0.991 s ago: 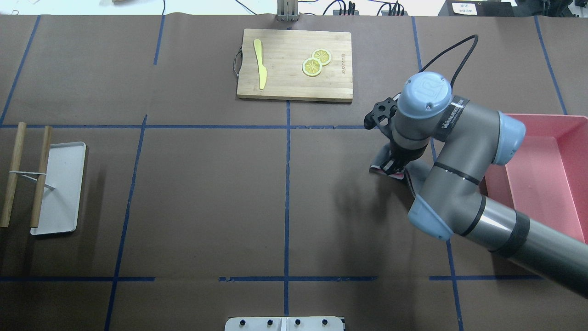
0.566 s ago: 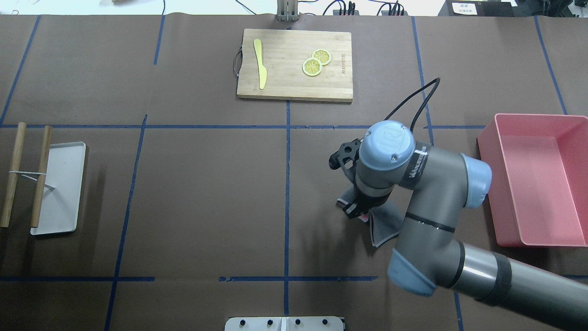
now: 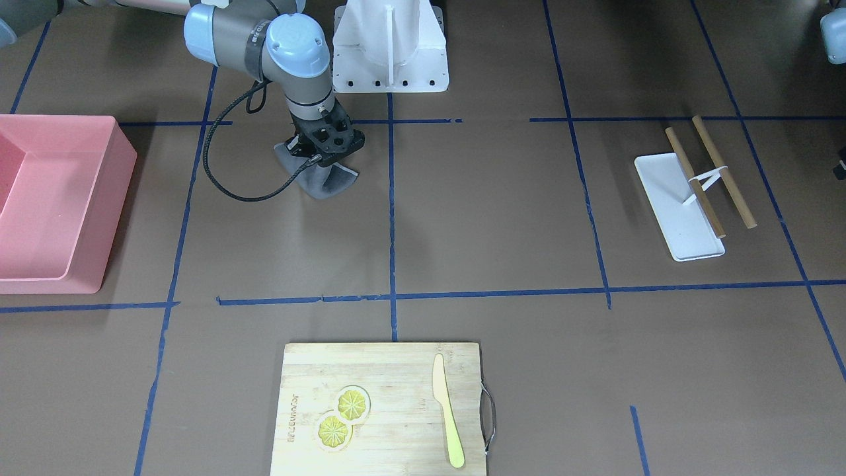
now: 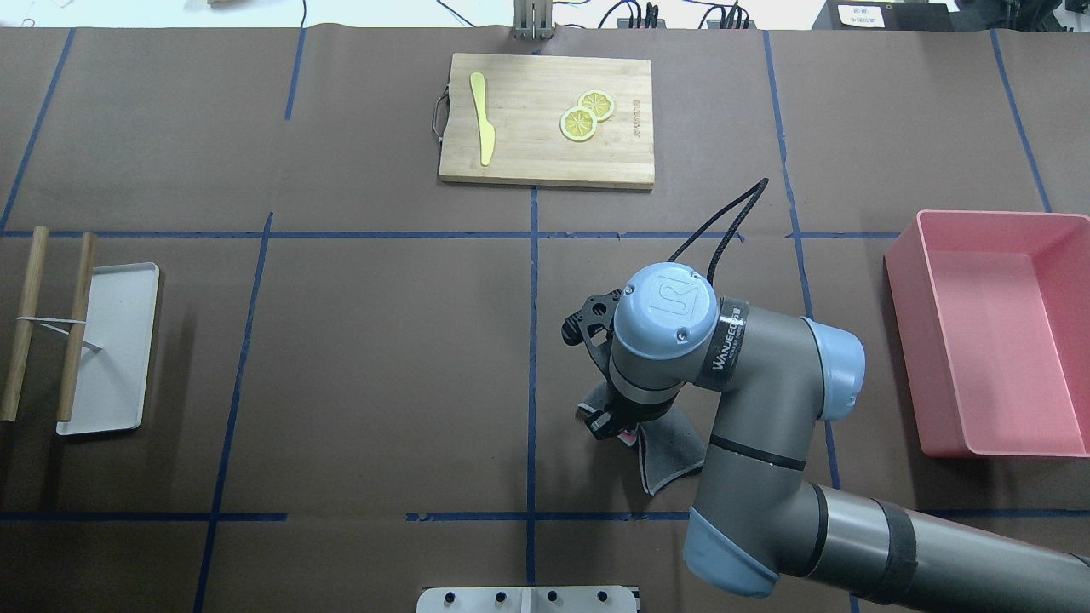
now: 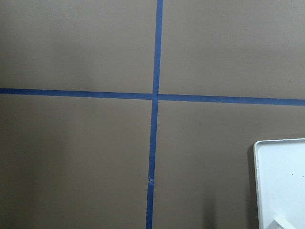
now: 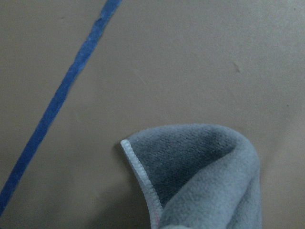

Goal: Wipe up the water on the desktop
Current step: 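Wipe the cloth back toward the robot with the right gripper, then carry the cloth over the pink bin with the right gripper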

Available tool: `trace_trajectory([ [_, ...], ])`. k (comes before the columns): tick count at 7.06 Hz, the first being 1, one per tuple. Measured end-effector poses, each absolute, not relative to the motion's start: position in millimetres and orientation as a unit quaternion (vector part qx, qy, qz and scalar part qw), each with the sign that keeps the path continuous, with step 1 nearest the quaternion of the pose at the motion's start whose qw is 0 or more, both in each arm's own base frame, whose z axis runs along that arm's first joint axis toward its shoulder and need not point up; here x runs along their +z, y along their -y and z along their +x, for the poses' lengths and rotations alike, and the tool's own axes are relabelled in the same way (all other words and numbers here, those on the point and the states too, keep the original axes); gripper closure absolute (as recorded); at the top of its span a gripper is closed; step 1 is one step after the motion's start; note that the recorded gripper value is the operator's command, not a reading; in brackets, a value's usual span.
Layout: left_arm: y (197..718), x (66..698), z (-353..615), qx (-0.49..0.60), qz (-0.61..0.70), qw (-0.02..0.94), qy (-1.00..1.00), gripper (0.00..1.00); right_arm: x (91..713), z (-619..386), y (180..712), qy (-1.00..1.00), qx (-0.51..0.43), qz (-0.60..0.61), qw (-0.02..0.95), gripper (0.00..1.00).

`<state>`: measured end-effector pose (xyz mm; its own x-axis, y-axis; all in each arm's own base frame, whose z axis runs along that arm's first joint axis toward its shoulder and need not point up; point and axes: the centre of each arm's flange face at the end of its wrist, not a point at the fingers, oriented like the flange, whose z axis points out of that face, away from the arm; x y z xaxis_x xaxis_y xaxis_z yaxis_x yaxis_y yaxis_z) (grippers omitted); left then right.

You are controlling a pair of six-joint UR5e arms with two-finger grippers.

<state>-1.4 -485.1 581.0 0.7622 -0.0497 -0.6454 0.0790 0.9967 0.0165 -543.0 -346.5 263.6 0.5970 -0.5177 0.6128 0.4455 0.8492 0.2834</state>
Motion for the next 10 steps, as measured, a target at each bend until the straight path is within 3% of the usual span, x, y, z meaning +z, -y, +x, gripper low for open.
trace_trajectory([
  [7,486.7,576.9,-1.1,-0.034,0.024,0.938,-0.344,0.00,299.0,-403.5,492.6,0.340,-0.172,0.070,0.922,1.00],
  [10,486.3,579.3,-1.1,-0.034,0.022,0.938,-0.344,0.00,264.0,-259.5,490.4,0.327,-0.141,0.047,0.933,0.99],
])
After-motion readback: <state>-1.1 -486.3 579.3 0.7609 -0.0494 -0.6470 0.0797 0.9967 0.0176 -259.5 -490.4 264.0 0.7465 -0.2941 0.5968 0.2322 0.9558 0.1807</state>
